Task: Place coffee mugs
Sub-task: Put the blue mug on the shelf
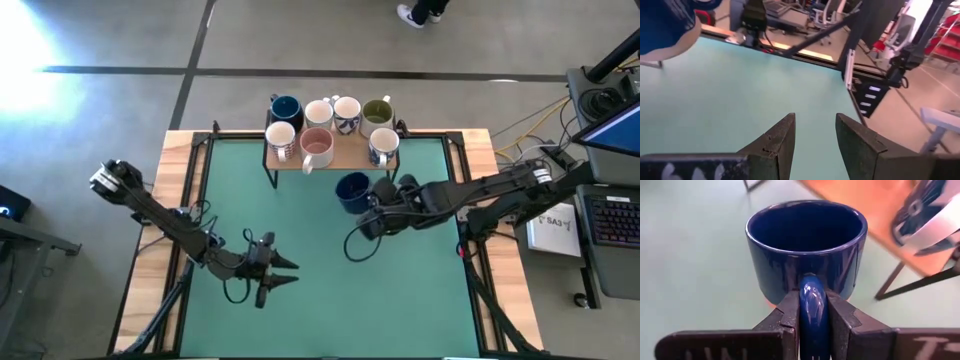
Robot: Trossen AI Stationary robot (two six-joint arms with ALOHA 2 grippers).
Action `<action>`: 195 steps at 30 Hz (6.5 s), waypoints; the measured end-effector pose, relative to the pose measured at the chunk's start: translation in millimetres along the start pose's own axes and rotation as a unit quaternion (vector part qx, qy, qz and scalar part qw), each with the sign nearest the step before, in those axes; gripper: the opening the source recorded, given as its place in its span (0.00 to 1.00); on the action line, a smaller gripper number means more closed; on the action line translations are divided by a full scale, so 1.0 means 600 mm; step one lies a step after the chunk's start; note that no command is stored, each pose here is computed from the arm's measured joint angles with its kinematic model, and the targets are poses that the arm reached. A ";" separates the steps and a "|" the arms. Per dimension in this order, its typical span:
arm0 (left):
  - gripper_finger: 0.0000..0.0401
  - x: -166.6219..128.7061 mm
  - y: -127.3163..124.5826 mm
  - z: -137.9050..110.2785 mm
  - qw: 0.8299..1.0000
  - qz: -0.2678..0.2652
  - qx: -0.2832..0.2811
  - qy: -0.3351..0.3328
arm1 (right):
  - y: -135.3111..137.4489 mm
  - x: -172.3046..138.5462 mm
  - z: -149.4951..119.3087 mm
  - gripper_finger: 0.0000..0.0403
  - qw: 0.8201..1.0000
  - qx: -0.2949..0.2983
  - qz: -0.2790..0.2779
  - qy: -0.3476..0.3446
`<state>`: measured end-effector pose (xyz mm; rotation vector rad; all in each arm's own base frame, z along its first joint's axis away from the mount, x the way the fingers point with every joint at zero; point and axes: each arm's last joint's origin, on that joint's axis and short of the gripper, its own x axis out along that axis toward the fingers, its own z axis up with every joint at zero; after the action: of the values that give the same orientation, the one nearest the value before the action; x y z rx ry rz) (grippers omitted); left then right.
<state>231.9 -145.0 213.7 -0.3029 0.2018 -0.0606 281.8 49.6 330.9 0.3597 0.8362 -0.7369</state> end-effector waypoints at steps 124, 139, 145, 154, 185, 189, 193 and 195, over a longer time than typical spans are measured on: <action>0.31 -0.078 0.056 0.000 0.993 0.093 0.064 0.027 | -0.016 0.171 -0.017 0.12 0.935 0.113 -0.141 -0.305; 0.31 -0.081 0.059 -0.001 0.993 0.097 0.059 0.035 | -0.011 0.193 -0.014 0.13 0.932 0.120 -0.147 -0.308; 0.31 -0.081 0.059 -0.001 0.993 0.100 0.059 0.034 | -0.013 0.194 -0.012 0.13 0.932 0.122 -0.148 -0.308; 0.31 -0.083 0.060 0.001 0.993 0.101 0.059 0.034 | -0.017 0.197 -0.002 0.13 0.931 0.121 -0.148 -0.312; 0.31 -0.088 0.062 0.003 0.993 0.106 0.040 0.032 | -0.015 0.182 0.009 0.44 0.950 0.091 -0.087 -0.285; 0.31 -0.088 0.062 0.003 0.993 0.105 0.038 0.031 | -0.017 0.177 0.010 0.48 0.951 0.089 -0.084 -0.283; 0.31 -0.088 0.062 0.003 0.993 0.105 0.035 0.031 | -0.021 0.172 0.008 0.50 0.957 0.093 -0.064 -0.267; 0.31 -0.087 0.062 0.003 0.993 0.106 0.034 0.030 | -0.023 0.168 0.007 0.50 0.960 0.096 -0.052 -0.257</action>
<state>182.0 -104.4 214.2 -0.2102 0.2907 0.1326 319.3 -7.5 255.1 0.2786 0.2946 -0.9599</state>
